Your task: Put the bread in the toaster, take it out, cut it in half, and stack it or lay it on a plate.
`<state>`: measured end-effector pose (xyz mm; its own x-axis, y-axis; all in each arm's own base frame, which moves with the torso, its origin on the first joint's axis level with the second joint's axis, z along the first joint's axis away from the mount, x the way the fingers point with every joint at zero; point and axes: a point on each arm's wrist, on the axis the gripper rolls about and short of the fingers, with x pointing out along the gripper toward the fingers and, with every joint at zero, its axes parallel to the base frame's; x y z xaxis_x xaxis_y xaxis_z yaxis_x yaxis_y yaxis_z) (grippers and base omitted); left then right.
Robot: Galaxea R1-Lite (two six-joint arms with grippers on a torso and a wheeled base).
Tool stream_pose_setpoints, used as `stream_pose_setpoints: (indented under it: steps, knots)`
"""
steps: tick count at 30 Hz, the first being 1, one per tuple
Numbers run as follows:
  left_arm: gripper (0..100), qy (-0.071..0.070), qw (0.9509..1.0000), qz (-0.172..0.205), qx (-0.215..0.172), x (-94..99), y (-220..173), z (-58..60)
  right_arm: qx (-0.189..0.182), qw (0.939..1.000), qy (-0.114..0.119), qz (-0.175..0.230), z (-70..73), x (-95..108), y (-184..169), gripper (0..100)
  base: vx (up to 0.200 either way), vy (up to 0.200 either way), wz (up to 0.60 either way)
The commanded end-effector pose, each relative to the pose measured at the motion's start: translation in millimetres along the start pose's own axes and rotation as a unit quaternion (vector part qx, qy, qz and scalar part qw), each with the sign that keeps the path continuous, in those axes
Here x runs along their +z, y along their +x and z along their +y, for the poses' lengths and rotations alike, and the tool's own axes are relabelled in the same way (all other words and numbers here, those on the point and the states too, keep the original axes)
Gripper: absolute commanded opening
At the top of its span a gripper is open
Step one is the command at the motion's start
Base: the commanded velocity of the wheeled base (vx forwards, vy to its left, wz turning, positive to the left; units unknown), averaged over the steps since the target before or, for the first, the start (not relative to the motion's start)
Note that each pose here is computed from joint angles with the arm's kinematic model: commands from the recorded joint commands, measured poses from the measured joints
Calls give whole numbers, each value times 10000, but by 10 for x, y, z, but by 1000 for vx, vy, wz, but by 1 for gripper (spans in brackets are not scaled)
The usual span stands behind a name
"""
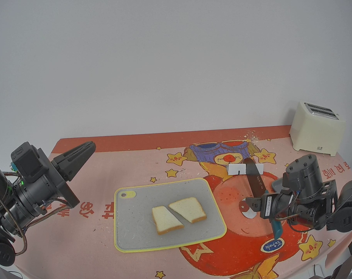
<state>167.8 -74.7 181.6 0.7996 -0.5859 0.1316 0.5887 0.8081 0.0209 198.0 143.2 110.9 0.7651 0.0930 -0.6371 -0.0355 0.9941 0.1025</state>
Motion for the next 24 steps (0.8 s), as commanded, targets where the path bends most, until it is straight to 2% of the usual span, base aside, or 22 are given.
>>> stream_pose_setpoints:
  steps: [1, 6, 7, 8, 9, 11, 13, 15, 16, 18, 19, 20, 21, 22, 24]
  knots:
    - [0, -9, 10000, 20, -9, -9, -2, -1, 92, 9997, 91, -206, -19, 69, -104, 100, 0, 0, 0]
    - [0, -35, 10000, 65, -23, -28, -9, -3, 335, 9964, 337, -701, -119, 203, -405, 100, 0, 0, 0]
    - [0, -46, 10000, 20, -9, -10, 9, 4, 567, 9925, 458, -985, -170, 255, -607, 100, 0, 0, 0]
    - [0, -43, 10000, 5, -17, -5, 11, 2, 582, 9922, 455, -1003, -173, 255, -622, 100, 0, 0, 0]
    - [0, -40, 10000, -40, -25, 14, 27, 5, 777, 9887, 517, -1174, -207, 274, -757, 100, 0, 0, 0]
    - [0, -81, 9999, 50, -62, -21, 18, -6, 1269, 9828, 510, -1241, -205, 268, -915, 100, 0, 0, 0]
    - [0, -113, 9997, 169, -105, -73, -12, -22, 1801, 9760, 517, -1108, -181, 221, -1012, 100, 0, 0, 0]
    - [0, -168, 9994, 244, -172, -103, -26, -46, 2056, 9729, 511, -930, -162, 162, -1023, 100, 0, 0, 0]
    - [0, -288, 9986, 364, -235, -158, -52, -79, 2405, 9673, 483, -641, -116, 86, -1030, 100, 0, 0, 0]
    - [0, -365, 9974, 545, -290, -232, -52, -96, 2825, 9575, 452, -371, -44, 50, -1055, 100, 0, 0, 0]
    - [0, -369, 9973, 560, -297, -238, -48, -98, 2870, 9563, 447, -333, -34, 48, -1054, 100, 0, 0, 0]
    - [0, -403, 9964, 658, -354, -276, -25, -119, 3053, 9512, 444, -122, 27, 56, -1011, 100, 0, 0, 0]
    - [0, -421, 9960, 703, -360, -295, -13, -122, 3108, 9494, 444, -34, 63, 70, -975, 100, 0, 0, 0]
    - [0, -457, 9942, 904, -362, -382, 14, -120, 3239, 9451, 413, 90, 179, 116, -871, 100, 0, 0, 0]
    - [0, -472, 9935, 972, -367, -412, 23, -121, 3263, 9443, 399, 132, 231, 127, -816, 100, 0, 0, 0]
